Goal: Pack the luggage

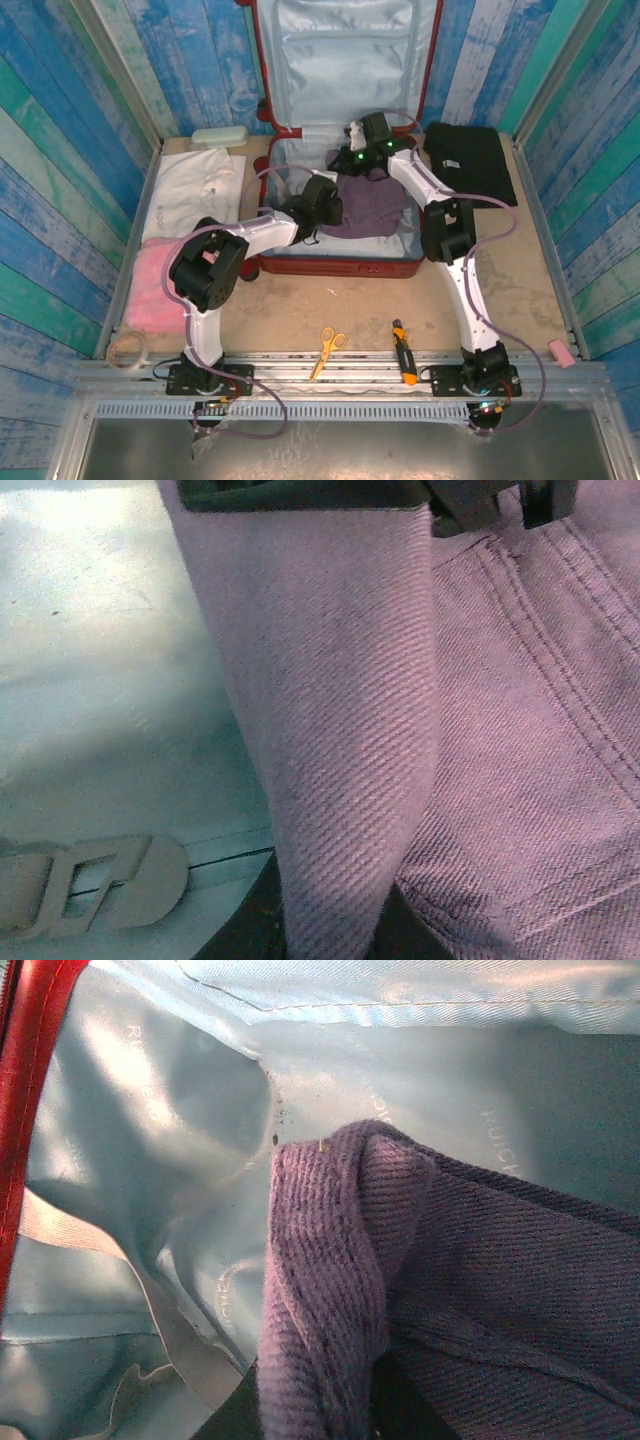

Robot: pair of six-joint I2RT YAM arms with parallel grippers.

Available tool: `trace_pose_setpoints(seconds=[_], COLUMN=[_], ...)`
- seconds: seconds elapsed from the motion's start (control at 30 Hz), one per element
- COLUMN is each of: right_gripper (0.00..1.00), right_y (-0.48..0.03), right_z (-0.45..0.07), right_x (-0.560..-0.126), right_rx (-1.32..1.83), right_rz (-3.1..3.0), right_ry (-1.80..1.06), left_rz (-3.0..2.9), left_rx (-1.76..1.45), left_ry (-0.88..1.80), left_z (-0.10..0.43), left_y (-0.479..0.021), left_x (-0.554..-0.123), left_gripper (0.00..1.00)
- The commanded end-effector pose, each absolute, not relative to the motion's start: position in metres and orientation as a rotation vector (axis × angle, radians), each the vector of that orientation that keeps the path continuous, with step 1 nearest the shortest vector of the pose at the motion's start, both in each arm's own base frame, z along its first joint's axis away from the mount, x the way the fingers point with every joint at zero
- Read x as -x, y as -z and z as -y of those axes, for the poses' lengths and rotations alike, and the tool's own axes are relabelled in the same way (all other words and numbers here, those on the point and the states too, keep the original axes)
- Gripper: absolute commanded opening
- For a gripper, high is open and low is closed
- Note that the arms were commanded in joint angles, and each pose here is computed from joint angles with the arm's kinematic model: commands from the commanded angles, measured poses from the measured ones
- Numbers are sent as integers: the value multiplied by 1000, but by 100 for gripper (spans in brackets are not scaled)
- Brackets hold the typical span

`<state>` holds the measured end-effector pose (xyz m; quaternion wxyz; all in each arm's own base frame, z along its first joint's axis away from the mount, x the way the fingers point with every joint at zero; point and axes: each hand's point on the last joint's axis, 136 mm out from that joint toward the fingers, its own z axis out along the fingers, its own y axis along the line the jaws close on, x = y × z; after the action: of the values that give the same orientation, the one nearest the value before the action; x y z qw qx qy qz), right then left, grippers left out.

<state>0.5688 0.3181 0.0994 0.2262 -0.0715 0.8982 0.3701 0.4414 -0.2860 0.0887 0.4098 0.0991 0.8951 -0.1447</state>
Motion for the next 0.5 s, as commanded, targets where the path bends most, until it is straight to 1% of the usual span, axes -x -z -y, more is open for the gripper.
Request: trace_pose_setpoints(seconds=[0.0,0.07,0.1,0.13,0.17,0.2,0.23,0.27,0.3,0.4,0.43,0.47], right_gripper=[2,4,7,20,41,56,68,77,81,85,85,85], right_y=[-135,-132,-132,-132,-132,-134,-138,-143,-148,-169,-177,-184], right_z=[-298,-299,-302,-304,-307,-310,-311,-310,-309,-296,-287,-276], right_x=[-626,-627,-628,-628,-628,-627,-627,-627,-627,-625,-624,-624], right_rx=[161,156,157,155,159,171,178,179,186,211,201,183], right_rz=[-2230,-2223,-2218,-2214,-2210,-2204,-2197,-2191,-2185,-2173,-2177,-2181], right_ry=[-907,-903,-909,-920,-933,-944,-948,-943,-931,-861,-828,-802], left_rz=[-2266,-2267,-2268,-2271,-2270,-2268,-2265,-2256,-2244,-2224,-2219,-2216], left_rx=[-229,-198,-194,-191,-193,-190,-185,-178,-175,-161,-149,-133], left_ry=[372,368,367,362,353,345,335,324,322,300,280,255], left_z=[268,259,257,254,253,252,250,248,246,239,235,229], left_y=[-113,-111,-111,-109,-109,-110,-111,-113,-117,-126,-129,-132], left_x=[-420,-423,-424,-425,-426,-427,-428,-430,-432,-438,-440,-443], left_gripper=[1,2,2,2,3,6,9,16,25,48,62,71])
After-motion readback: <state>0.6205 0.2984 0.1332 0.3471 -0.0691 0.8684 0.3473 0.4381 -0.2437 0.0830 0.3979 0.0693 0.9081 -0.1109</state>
